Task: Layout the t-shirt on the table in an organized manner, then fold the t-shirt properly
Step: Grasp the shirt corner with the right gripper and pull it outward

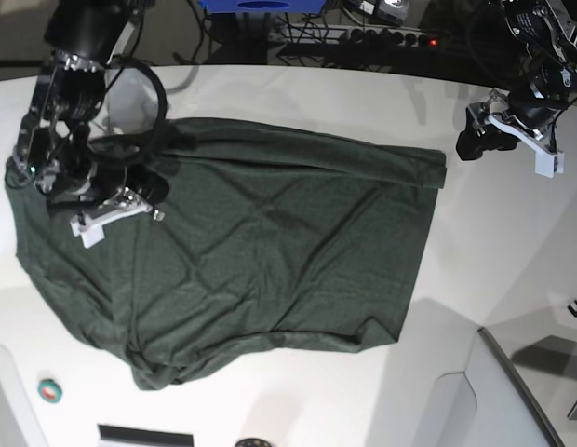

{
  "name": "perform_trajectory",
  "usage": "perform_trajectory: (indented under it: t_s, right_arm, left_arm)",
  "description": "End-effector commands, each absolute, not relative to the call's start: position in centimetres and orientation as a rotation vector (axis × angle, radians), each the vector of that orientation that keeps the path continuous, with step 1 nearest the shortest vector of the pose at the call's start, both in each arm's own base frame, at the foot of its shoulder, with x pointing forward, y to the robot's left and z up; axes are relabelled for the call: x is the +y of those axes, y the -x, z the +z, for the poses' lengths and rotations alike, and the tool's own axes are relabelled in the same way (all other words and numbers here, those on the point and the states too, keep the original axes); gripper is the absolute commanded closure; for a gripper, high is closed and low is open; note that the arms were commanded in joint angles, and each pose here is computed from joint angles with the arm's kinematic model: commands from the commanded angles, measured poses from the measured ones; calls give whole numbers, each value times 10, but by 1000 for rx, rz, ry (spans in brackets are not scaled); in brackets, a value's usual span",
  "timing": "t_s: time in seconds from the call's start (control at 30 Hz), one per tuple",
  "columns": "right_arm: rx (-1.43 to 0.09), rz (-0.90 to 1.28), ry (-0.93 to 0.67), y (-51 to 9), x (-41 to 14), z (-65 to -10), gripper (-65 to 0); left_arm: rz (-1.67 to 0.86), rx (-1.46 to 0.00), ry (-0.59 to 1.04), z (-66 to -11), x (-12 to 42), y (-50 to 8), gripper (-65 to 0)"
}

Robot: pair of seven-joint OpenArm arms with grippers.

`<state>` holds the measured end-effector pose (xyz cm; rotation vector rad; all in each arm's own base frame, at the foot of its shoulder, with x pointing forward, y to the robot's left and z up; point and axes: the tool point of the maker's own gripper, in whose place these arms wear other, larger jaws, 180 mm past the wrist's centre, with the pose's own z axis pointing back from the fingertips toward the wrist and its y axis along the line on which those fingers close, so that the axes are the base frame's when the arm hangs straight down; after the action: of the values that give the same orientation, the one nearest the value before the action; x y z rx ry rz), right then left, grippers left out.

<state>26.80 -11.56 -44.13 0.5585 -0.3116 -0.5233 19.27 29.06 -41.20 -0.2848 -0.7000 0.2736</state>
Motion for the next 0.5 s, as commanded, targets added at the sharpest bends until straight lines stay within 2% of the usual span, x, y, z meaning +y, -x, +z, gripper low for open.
perform_trajectory:
  t_s: [0.0, 0.1, 0.17, 0.3, 0.33, 0.47]
  right_arm:
    - [-347, -525, -567, -279, -122, -431, -8]
    - [-324, -514, -560, -267, -124, -428, -18]
    - [-325, -499, -544, -253, -126, -423, -69]
    - [-336, -520, -509, -220, -125, -425, -333]
    - [-338, -536, -500, -213, -126, -430, -359]
    - [-328, -581, -475, -199, -129, -453, -324]
  left_arm:
    - [265, -741, 275, -402, 297, -199, -510]
    - [266, -739, 273, -402, 297, -198, -510]
    - [267, -737, 273, -402, 297, -198, -510]
    - [265, -739, 272, -402, 298, -198, -510]
    - [265, -741, 272, -401, 298, -199, -510]
    - [265, -742, 272, -401, 298, -200, -510]
